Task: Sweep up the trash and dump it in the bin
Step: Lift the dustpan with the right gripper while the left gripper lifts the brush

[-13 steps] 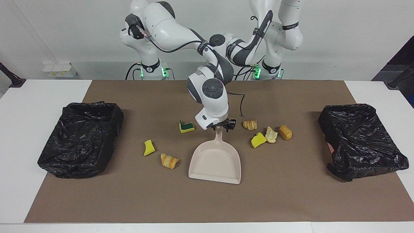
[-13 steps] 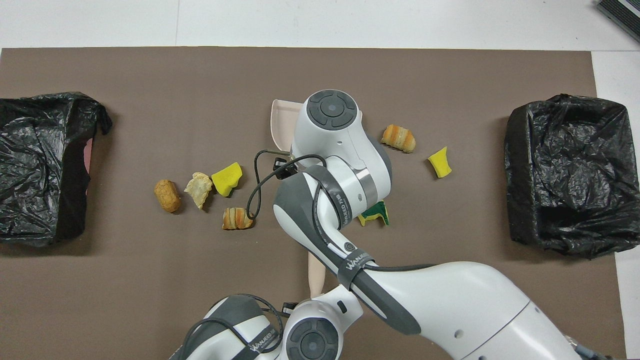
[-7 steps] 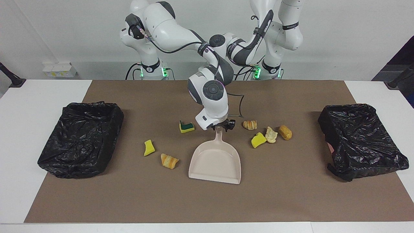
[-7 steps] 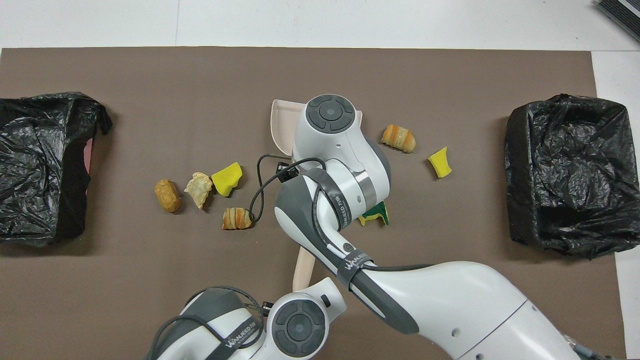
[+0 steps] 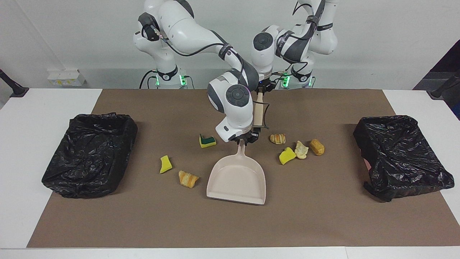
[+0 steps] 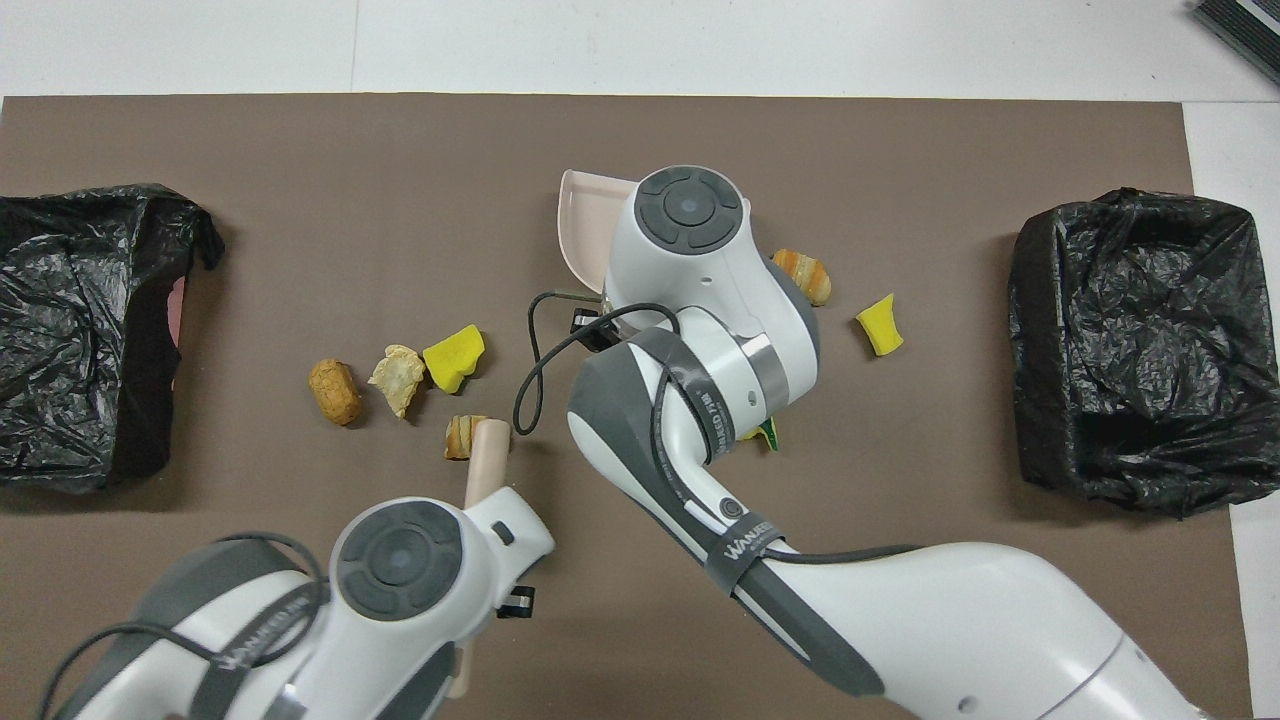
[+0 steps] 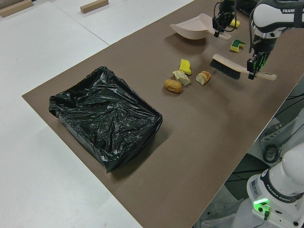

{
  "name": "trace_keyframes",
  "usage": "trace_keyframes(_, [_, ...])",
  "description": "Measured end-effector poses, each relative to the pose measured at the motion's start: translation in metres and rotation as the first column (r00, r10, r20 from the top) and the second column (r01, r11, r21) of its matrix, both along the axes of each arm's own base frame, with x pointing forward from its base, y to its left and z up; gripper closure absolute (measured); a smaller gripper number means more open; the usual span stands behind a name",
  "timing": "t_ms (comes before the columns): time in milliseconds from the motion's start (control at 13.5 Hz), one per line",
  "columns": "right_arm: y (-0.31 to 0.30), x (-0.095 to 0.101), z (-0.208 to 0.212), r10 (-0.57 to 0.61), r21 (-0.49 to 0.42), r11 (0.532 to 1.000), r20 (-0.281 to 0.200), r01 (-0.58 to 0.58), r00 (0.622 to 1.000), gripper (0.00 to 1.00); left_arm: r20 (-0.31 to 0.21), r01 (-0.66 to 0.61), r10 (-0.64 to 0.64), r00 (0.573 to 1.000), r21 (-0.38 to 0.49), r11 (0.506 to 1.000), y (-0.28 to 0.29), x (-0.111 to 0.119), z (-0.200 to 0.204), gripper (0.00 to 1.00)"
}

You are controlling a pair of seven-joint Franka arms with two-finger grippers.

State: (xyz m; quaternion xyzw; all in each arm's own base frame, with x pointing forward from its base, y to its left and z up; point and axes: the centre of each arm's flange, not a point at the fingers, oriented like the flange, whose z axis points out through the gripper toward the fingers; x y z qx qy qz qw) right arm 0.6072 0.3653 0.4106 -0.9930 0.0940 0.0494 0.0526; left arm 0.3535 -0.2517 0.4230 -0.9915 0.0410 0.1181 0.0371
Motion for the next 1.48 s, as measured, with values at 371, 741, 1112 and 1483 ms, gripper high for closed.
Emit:
trace_keyframes(371, [-0.059,0.008,0.060,0.328,0.013,0.944,0.057,-0.329,0.943,0.69,0.059,-0.201,0.202,0.978,-0.028,0.979,0.134,0.068,0.022,0.74])
trace_keyframes(741, [-0.101,0.008,0.044,0.711,0.047,0.702,-0.001,-0.710,0.703,0.69,0.093,-0.292,0.297,0.950,-0.058,0.954,0.209,0.106,0.010,0.74])
trace_keyframes(1112, [-0.111,-0.003,0.032,0.932,0.022,0.362,-0.038,-0.932,0.361,0.69,0.022,-0.255,0.257,0.966,-0.048,0.966,0.201,0.115,-0.045,0.74])
trace_keyframes(1483, [-0.095,-0.023,0.006,0.994,0.066,0.068,-0.089,-0.995,0.062,0.69,0.036,-0.177,0.179,0.983,-0.052,0.983,0.165,0.106,-0.070,0.74])
